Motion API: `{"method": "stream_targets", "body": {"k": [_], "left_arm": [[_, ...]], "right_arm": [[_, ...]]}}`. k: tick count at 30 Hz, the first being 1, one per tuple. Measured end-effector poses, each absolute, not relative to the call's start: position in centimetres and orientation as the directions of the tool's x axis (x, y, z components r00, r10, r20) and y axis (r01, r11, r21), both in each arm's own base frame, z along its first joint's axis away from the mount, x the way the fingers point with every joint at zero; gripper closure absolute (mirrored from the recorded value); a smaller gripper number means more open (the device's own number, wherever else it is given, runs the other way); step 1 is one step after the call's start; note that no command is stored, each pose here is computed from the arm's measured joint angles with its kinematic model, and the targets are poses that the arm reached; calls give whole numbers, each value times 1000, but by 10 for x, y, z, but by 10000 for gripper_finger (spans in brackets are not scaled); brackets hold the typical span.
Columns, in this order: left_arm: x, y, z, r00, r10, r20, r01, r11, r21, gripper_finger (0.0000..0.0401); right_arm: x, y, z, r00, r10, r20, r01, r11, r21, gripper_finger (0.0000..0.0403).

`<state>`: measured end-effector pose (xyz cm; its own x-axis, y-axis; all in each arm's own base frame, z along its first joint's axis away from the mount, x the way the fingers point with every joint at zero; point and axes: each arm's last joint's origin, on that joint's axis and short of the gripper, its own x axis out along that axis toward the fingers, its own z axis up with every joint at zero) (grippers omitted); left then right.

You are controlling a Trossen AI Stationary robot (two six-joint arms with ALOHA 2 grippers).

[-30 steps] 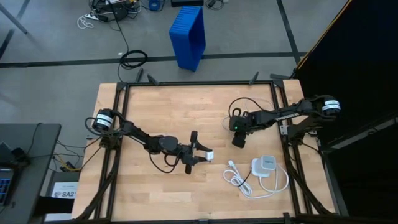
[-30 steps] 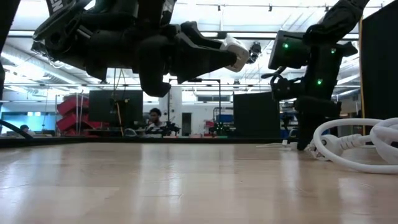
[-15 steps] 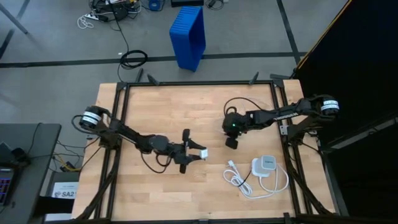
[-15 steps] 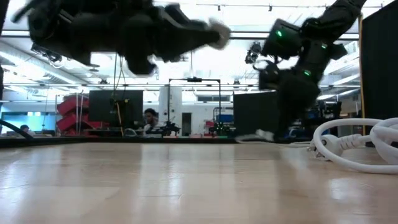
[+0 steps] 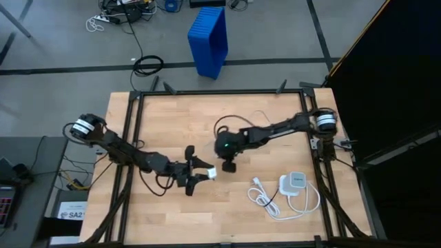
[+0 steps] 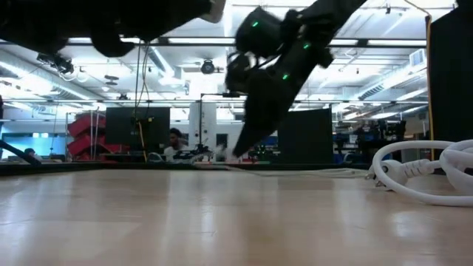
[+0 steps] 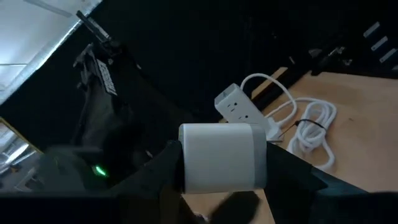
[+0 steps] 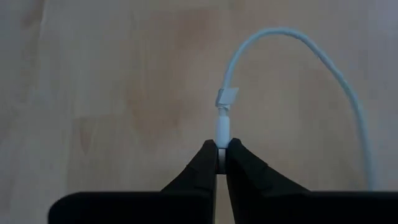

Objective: Insert USB
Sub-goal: Insert the USB cable into the charger adapter

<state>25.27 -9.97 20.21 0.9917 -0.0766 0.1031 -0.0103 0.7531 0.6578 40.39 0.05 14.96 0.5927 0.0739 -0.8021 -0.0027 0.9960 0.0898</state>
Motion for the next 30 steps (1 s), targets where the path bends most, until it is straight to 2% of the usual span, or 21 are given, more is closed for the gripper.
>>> {"method": "stream_targets", "body": {"k": [6,11,14,19,24,30], "left_arm": [[238,-105,203,992,-50,111,-37,744,667,238],[237,-107,203,992,-54,115,-37,746,665,238],[237,-107,203,992,-50,112,-38,748,663,238],[236,-109,202,993,-60,102,-23,745,667,238],[235,-111,201,993,-72,96,-11,742,670,238],[239,-113,190,996,-72,50,19,730,683,238]], "right_arm": [[430,14,118,579,128,-805,-49,991,122,402],[432,16,124,586,138,-798,-39,989,142,389],[425,15,137,564,135,-815,-26,989,146,361],[415,17,180,614,141,-776,-47,989,142,298],[396,24,201,555,151,-818,-25,986,165,232],[383,50,191,593,227,-773,-103,973,207,185]]}}
